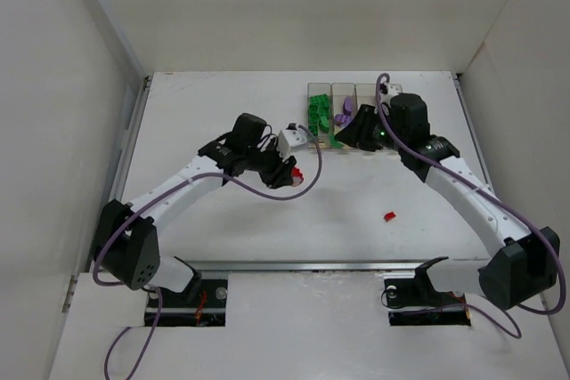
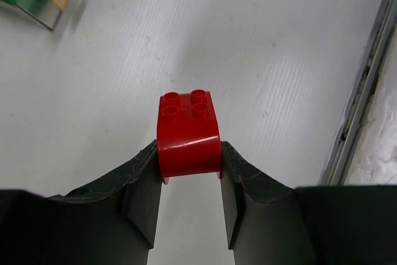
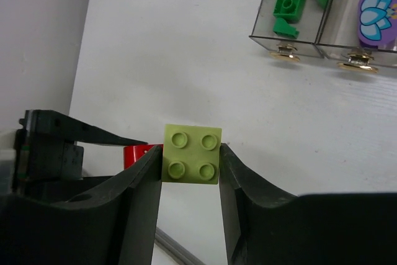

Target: Sort the legos into containers by color

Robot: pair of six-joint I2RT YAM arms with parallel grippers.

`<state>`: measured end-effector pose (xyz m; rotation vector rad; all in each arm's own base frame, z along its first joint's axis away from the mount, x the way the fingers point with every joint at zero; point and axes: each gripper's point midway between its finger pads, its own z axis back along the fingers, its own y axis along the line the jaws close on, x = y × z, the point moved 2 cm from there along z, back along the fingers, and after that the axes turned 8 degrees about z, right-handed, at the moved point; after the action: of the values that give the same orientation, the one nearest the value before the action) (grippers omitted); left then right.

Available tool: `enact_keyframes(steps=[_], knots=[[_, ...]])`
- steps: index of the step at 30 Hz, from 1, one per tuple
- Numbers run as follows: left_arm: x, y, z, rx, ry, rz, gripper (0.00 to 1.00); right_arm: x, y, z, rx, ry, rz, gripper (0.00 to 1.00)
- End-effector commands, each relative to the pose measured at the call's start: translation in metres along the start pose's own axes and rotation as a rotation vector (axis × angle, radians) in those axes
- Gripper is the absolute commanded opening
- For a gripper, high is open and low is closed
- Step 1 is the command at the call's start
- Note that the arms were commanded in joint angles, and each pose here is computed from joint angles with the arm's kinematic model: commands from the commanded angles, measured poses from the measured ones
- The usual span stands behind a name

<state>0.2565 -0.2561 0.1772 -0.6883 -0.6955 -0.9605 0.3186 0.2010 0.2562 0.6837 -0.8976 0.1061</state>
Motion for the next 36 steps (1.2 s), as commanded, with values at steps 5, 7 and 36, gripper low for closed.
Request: enact_keyframes(steps=[5, 7, 36], knots=[[-0.014, 0.009, -0.010, 0.030, -0.012, -0.025, 0.00, 0.006, -0.023, 0.020, -0.145, -0.062, 0.038, 0.00], [0.006, 0.014, -0.011, 0.038, -0.045, -0.055, 0.00, 0.005, -0.036, 0.024, -0.199, -0.070, 0.024, 0.00], [0.265, 0.064, -0.222, -0.050, -0.773, -0.018, 0.00, 0.104, -0.195, 0.140, -1.085, -0.559, -0.005, 0.00]])
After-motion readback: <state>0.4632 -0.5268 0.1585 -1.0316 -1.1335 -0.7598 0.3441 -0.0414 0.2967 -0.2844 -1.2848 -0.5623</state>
